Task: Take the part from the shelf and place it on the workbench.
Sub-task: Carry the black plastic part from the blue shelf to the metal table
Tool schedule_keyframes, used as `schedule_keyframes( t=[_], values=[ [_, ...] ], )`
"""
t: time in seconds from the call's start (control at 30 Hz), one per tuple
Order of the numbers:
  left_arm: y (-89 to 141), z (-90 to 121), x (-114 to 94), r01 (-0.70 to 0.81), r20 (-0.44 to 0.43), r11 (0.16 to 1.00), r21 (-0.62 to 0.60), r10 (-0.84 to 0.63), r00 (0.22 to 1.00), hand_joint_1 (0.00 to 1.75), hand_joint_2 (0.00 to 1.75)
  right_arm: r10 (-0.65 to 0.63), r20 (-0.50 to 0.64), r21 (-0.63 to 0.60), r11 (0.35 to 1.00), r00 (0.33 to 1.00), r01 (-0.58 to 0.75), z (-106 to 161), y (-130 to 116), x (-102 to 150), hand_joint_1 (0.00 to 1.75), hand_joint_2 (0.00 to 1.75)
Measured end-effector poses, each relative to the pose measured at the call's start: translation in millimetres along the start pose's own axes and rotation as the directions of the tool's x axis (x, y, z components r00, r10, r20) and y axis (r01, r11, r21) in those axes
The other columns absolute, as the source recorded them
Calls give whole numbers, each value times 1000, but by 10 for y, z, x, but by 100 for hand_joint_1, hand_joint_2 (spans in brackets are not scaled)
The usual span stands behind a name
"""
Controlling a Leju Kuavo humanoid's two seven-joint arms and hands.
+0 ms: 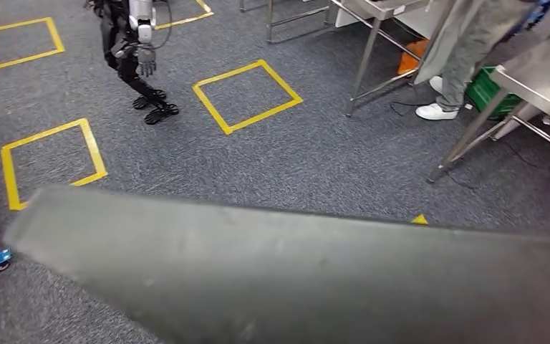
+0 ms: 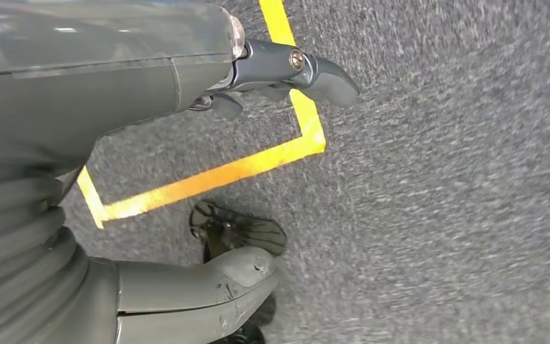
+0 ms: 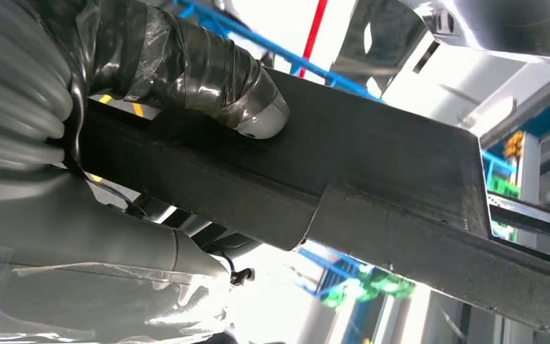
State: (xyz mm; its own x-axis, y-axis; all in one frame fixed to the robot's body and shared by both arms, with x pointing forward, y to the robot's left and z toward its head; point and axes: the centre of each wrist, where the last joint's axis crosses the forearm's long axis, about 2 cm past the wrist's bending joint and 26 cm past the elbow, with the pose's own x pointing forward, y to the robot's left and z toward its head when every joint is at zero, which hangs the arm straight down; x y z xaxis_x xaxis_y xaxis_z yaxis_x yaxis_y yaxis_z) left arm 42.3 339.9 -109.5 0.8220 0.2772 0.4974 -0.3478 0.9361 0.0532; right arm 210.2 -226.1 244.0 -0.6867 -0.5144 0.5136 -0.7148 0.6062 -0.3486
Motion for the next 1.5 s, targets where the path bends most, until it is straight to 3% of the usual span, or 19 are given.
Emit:
schedule_keyframes(
  t=[0.9,1.5],
  values=[
    [-74,4,-7,-3,-5,1000,-8,3,1000,0,175,-40,-8,25,999,999,40,153,89,35,175,175],
    [-175,17,-29,-106,37,993,-43,107,994,0,175,-40,-20,18,999,999,40,160,98,60,175,175]
  ],
)
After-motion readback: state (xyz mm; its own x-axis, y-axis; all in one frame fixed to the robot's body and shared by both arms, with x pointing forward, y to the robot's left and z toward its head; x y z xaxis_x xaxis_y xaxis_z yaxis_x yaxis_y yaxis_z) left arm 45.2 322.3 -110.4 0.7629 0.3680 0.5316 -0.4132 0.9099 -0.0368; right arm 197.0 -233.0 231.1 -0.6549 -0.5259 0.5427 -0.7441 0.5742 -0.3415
